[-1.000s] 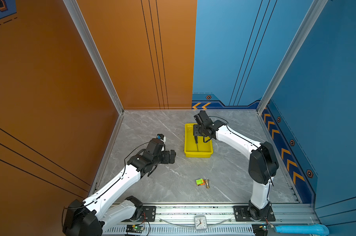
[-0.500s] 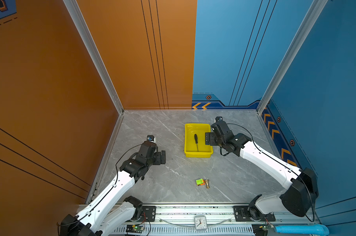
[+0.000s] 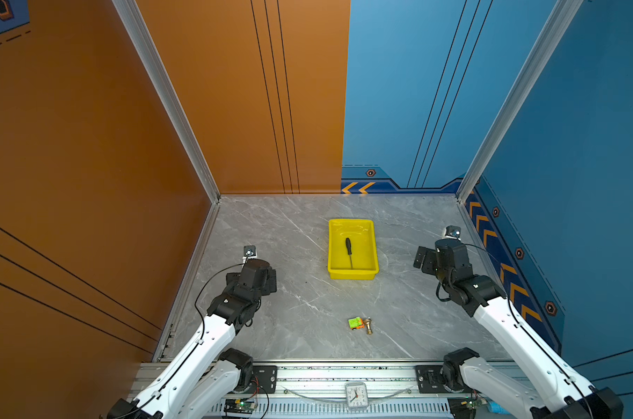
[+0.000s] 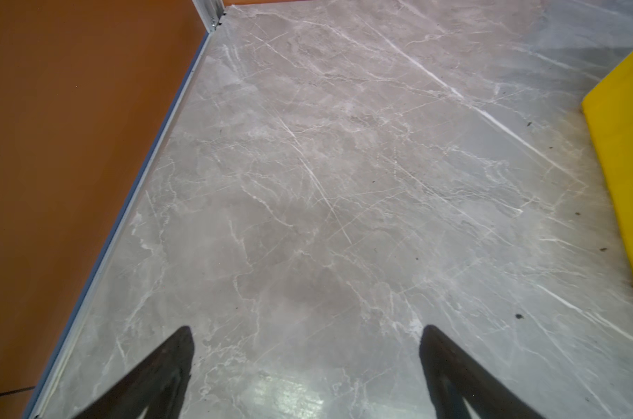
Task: Put the screwdriver in the bin
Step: Reset both arms
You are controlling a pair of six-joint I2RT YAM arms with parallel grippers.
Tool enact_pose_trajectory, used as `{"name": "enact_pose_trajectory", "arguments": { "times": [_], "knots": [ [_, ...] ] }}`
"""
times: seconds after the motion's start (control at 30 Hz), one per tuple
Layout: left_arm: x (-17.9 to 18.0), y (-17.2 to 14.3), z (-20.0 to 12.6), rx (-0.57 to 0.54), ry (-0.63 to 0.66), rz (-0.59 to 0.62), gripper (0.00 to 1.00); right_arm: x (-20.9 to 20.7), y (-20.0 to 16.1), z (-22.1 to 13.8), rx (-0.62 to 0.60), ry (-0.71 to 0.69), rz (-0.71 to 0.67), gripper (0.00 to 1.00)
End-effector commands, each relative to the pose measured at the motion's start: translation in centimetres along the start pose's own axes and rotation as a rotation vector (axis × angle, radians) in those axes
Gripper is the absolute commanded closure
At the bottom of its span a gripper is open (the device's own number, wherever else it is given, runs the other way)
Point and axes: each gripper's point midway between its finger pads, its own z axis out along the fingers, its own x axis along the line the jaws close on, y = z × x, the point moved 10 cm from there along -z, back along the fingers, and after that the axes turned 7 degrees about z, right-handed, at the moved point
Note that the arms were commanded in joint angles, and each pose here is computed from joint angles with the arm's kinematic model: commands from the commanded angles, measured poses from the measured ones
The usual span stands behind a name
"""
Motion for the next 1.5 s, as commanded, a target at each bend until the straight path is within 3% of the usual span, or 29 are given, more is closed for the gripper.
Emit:
{"name": "enact_pose_trajectory", "arguments": {
  "times": [0.0,0.13,0.2,0.3,0.57,1.03,1.47],
  "knots": [
    [0.9,-0.4,0.6,-0.106,0.110,0.032,0.02,-1.9,-1.2,1.3,-0.040,-0.023,0.023,0.00],
    [0.8,-1.6,1.3,-0.283,0.090,0.006,0.02,-2.8,-2.8,1.9,-0.146,0.110,-0.023,0.00],
    [1.1,-2.4,1.7,-0.313,0.099,-0.030,0.02,-3.2,-3.6,1.8,-0.215,0.130,-0.048,0.00],
    [1.3,-3.1,2.5,-0.280,0.104,-0.037,0.02,-4.1,-4.7,2.1,-0.255,0.082,-0.043,0.00],
    [0.9,-3.4,4.7,-0.246,0.087,-0.044,0.02,-4.2,-7.3,4.5,-0.220,0.094,-0.111,0.00],
    [0.8,-1.2,8.3,-0.289,0.062,-0.087,0.02,-1.9,-4.8,9.1,-0.300,0.109,-0.124,0.00],
    [-0.3,1.2,12.1,-0.311,0.024,-0.030,0.02,-1.5,-4.1,12.5,-0.298,0.120,-0.120,0.00]
  ]
}}
